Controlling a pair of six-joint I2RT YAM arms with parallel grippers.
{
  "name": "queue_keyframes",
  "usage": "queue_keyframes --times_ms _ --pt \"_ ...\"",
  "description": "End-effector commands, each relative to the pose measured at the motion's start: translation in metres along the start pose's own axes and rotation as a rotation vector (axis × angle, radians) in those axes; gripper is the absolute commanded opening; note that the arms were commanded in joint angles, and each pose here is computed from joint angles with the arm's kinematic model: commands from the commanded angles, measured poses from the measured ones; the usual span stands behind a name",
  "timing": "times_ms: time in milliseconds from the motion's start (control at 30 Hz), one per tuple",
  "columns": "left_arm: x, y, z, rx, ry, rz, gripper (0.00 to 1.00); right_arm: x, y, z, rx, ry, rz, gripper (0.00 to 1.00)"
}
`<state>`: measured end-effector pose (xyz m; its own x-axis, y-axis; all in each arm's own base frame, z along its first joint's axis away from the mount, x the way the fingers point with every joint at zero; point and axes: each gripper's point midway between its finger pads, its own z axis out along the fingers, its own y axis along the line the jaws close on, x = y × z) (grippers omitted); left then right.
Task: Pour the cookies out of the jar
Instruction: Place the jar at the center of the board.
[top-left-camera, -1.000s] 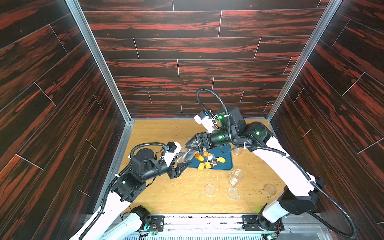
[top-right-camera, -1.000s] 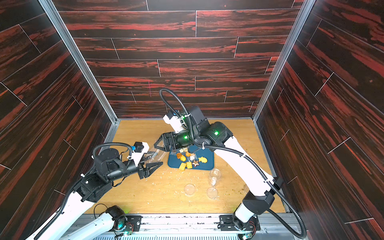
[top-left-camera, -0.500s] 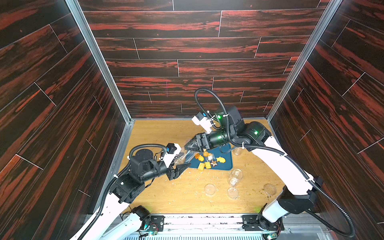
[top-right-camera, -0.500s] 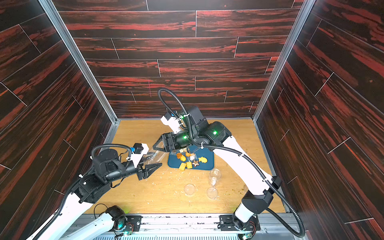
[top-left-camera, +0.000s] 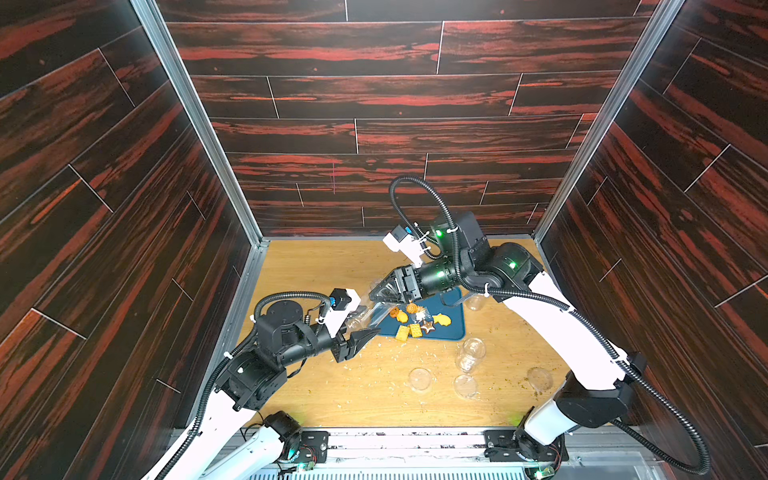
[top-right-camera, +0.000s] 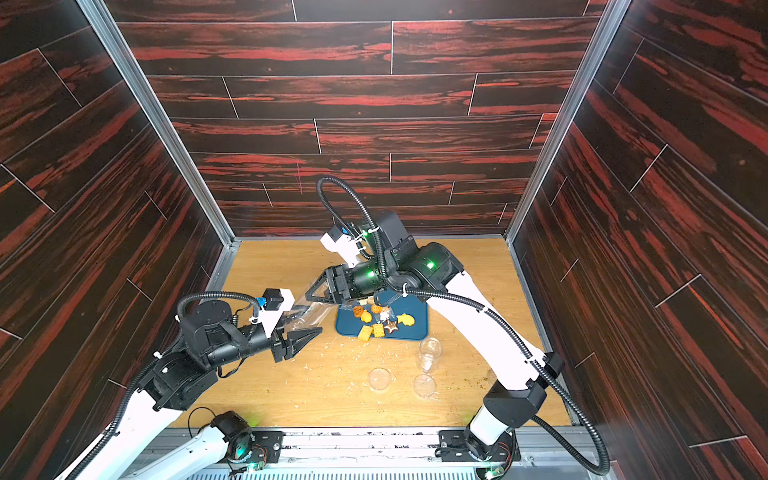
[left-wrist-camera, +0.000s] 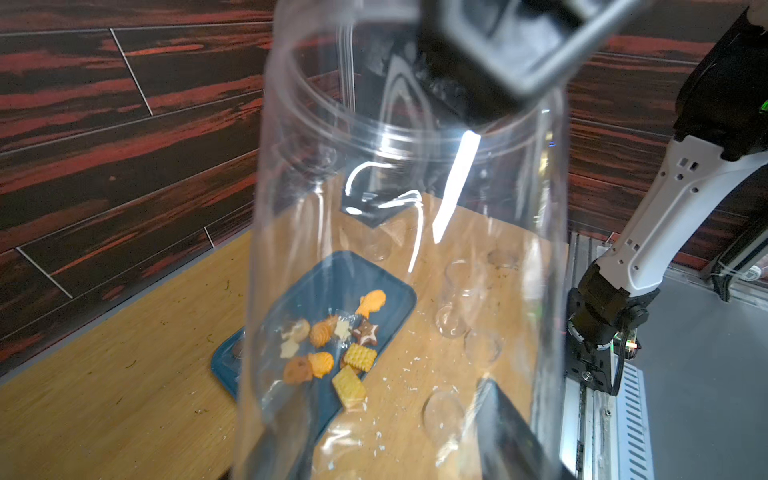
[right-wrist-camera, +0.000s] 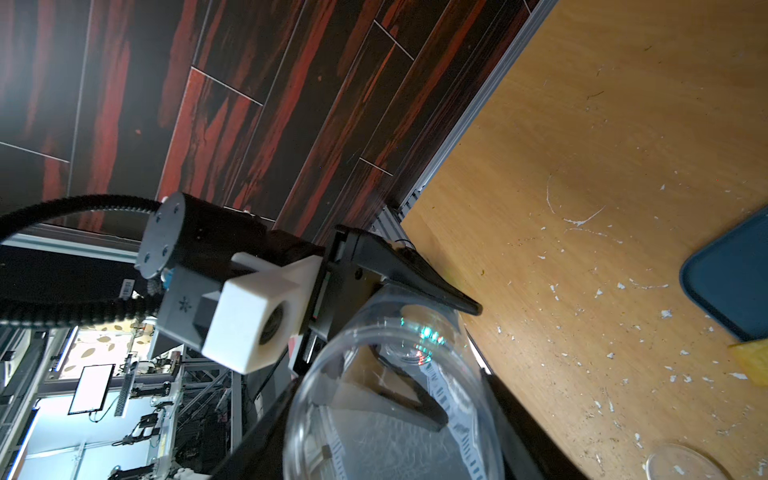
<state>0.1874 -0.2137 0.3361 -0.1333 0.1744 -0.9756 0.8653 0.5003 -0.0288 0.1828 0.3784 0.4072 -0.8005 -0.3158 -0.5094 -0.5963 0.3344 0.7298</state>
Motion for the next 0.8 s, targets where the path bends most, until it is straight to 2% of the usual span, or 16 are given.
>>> queue_keyframes --times_ms 0,167,267,333,433,500,533,767 --pt "-0.0109 -0.0012 -0.0082 -0.012 -0.028 0.034 0.49 0.004 0.0067 0.0008 -0.037 0.021 0.012 0.62" --pt "-0.0114 -0.0011 -0.0107 -0.019 -0.031 0.032 0.49 0.0019 0.0069 -0.0024 -0.027 0.002 0.01 0.62" --pt "-0.0111 0.0 -0.0109 -0.026 -0.031 0.026 0.54 0.0011 0.0068 -0.004 -0.024 -0.005 0.012 0.62" --pt "-0.0111 0.001 -0.0116 -0.034 -0.032 0.022 0.62 0.0011 0.0077 -0.0047 -0.024 -0.008 0.014 0.62" --pt "-0.0106 0.0032 -0.0124 -0.05 -0.034 0.011 0.82 -0.0001 0.0075 -0.0059 -0.019 -0.016 0.011 0.62" --pt "-0.0105 0.0037 -0.0128 -0.053 -0.035 0.009 0.84 -0.0003 0.0068 -0.0062 -0.016 -0.019 0.012 0.62" --pt "-0.0099 0.0039 -0.0129 -0.054 -0.034 0.007 0.99 0.0 0.0065 -0.0064 -0.014 -0.02 0.012 0.62" --pt "-0.0078 0.0016 -0.0134 -0.043 -0.023 0.003 1.0 -0.0015 0.0018 -0.0069 0.004 -0.029 0.015 0.62"
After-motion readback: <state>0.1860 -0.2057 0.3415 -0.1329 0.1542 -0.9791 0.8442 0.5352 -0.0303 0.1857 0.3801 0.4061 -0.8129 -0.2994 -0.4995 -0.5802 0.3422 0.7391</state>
